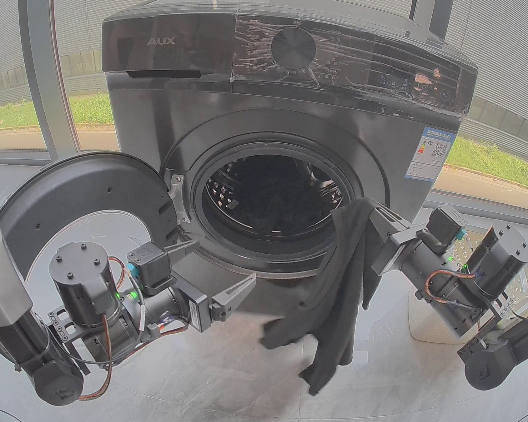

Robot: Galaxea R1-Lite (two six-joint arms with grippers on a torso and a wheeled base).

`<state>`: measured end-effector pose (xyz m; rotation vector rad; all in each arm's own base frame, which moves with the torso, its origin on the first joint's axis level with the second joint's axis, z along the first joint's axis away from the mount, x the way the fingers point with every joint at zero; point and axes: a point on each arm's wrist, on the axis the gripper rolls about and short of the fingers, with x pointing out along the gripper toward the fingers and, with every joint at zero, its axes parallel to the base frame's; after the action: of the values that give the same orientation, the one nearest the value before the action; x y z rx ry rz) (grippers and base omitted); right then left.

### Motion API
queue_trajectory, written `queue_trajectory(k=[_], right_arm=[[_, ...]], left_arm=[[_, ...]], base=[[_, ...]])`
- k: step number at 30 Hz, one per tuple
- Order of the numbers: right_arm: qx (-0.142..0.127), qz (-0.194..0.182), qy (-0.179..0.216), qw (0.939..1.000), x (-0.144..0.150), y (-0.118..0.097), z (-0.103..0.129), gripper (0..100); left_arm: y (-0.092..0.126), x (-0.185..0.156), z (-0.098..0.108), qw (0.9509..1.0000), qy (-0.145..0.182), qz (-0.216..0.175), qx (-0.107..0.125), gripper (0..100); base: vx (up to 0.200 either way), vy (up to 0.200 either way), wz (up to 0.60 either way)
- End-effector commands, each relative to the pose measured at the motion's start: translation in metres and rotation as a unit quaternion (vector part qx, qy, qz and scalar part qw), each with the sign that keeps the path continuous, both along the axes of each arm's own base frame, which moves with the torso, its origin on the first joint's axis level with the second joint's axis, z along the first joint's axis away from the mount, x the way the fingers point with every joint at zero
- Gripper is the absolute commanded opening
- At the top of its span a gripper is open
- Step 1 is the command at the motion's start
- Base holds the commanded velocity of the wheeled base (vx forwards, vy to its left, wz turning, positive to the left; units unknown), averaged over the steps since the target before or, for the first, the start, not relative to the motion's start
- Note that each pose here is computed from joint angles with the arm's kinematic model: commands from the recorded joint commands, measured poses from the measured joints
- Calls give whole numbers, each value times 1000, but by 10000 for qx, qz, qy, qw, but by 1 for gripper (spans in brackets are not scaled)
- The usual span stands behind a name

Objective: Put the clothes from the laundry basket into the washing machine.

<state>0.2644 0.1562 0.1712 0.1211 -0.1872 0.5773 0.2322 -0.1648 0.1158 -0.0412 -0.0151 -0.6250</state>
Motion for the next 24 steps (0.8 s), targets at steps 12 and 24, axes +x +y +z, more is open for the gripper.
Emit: queue_trajectory(k=[12, 24], right_arm=[[190, 356, -78, 9992, 0, 28, 4, 0], [317, 424, -148, 9985, -1, 40, 10, 0]], left_arm=[[-35, 35, -63, 9966, 569, -413, 418, 100], [-61, 55, -87, 9943, 571, -831, 355, 100]], base=[[0, 0, 0], [0, 0, 0]])
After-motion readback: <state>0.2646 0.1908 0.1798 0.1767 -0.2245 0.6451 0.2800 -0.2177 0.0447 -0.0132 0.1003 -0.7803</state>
